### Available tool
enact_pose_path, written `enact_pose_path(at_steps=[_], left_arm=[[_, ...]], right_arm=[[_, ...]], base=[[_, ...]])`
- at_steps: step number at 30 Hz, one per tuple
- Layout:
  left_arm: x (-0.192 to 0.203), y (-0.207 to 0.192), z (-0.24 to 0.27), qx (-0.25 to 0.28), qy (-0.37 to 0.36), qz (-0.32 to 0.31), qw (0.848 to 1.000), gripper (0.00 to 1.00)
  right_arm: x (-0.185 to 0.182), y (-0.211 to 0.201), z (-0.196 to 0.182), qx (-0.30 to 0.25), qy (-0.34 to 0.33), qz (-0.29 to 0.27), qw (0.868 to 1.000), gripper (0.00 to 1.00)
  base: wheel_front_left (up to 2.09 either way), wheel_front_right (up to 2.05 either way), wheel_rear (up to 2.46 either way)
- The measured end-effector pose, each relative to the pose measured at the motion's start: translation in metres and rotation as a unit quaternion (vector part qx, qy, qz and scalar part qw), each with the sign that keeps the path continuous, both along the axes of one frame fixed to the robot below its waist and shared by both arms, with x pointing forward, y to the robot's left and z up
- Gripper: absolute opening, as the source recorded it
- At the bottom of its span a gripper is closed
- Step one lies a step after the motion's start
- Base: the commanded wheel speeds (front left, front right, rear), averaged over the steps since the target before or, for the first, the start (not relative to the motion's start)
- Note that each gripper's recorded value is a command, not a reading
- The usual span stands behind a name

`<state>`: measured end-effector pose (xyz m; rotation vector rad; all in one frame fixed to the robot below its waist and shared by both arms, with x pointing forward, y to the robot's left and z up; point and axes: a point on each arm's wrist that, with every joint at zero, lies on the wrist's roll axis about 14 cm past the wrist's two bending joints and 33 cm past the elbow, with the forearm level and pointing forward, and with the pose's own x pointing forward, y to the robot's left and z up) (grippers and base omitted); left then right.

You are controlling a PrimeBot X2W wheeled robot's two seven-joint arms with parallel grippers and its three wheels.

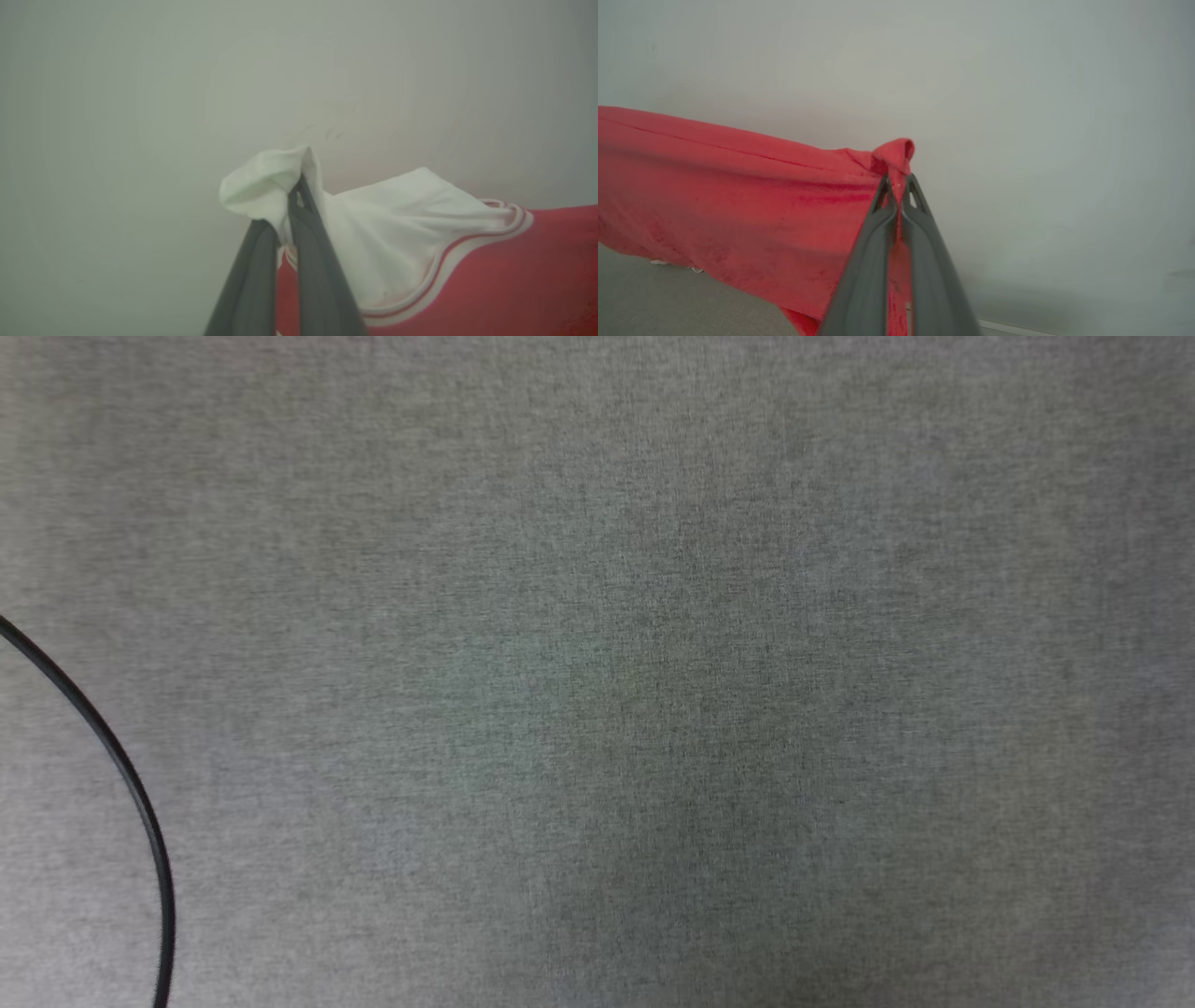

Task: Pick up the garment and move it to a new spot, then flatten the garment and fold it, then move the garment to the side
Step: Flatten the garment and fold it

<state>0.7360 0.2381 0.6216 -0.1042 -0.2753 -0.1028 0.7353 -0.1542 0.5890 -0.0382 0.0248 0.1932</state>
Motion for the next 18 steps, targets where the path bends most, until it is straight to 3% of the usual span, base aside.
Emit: enact_pose_path(at_steps=[7,18], left_arm=[[-0.038,-0.001,-0.053,-0.025,0.068,-0.007,0.997,0.00],[-0.168,0.005,-0.132,-0.047,0.175,-0.006,0.983,0.00]], right_arm=[[-0.036,0.009,-0.053,-0.017,0.070,0.019,0.997,0.00],[-0.151,-0.007,-0.120,0.018,0.154,0.014,0.988,0.00]], base=[[0.00,0.00,0.00],[0.00,0.00,0.00]])
